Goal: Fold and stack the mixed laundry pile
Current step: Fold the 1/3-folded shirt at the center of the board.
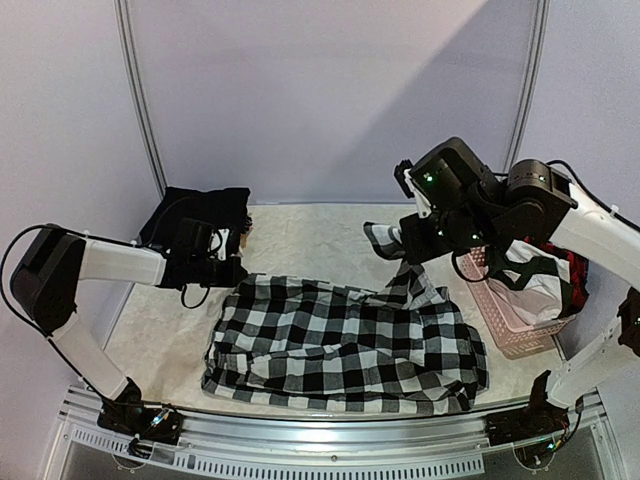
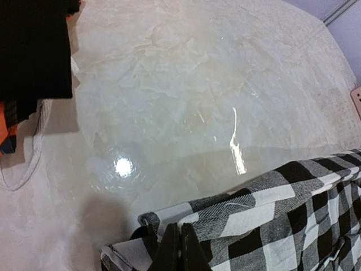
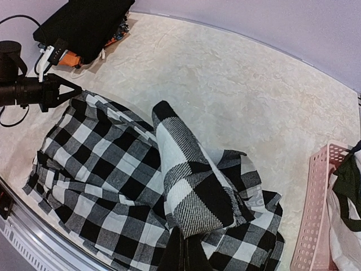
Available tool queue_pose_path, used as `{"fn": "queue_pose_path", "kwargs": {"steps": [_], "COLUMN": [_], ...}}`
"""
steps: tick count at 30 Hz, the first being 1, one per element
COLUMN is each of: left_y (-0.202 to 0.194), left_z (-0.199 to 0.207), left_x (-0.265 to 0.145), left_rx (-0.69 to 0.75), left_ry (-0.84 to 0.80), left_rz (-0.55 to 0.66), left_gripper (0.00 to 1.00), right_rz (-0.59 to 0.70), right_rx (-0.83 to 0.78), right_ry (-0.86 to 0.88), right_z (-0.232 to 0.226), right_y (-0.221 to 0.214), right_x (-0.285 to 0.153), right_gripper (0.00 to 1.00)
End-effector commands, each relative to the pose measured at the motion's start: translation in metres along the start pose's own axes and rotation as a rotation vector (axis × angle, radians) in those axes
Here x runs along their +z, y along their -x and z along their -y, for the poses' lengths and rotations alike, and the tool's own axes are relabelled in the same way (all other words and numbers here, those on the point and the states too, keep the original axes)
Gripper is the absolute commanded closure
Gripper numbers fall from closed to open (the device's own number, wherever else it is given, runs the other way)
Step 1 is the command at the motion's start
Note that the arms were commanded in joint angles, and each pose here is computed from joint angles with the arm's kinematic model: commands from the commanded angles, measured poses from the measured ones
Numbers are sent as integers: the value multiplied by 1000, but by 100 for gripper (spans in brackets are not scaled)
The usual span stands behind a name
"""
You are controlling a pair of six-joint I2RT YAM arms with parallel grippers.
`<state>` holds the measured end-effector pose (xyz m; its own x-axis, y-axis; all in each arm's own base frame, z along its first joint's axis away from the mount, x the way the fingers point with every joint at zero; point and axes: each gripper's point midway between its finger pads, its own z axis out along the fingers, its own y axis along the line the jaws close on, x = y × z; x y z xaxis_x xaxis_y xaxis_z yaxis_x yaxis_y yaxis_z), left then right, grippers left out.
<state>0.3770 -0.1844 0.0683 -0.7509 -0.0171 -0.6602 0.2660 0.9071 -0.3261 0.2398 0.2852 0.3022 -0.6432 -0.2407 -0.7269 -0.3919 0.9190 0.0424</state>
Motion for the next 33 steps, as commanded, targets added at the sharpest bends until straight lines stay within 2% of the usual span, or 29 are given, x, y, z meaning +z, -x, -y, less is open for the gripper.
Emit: {"fn": "queue_pose_path", "kwargs": {"steps": [1,7,13,18,20,23,26,30,33], "left_y": [-5,-13,-21,-20,-14,-9,-9,-12,-16], "left_z": [-7,-2,-4,-5,0,18,37,57,77], "left_x": [-6,-19,-40,-71,-85,-97,-93,-73,-52], "left_rx": [-6,-5,-10,2,11,40,87,114,131], "left_ry": [28,31,78,161,169,131,107,96,59], "left_rz": [16,26,46,86,109,107,53,-12,-52], "left_gripper": [98,91,76,47,41,41,44,54,57], "right_rz": [16,-4,2,-29,-54,-95,-131,-153,-166], "right_rx": [37,44,41,-5,-38,-88,-124,-117,-106], "right_ry": [-55,-83,-77,-47,-18,3,-44,-90,-61], "right_z": [4,5,1,-15,-26,-36,-30,-17,-16], "right_y": [-10,-25,-32,-47,-55,-66,-77,-88,-99], "right_x": [-7,-5,-15,-20,-19,-17,-14,-14,-11], "right_gripper": [100,100,100,100,99,97,96,96,96]}}
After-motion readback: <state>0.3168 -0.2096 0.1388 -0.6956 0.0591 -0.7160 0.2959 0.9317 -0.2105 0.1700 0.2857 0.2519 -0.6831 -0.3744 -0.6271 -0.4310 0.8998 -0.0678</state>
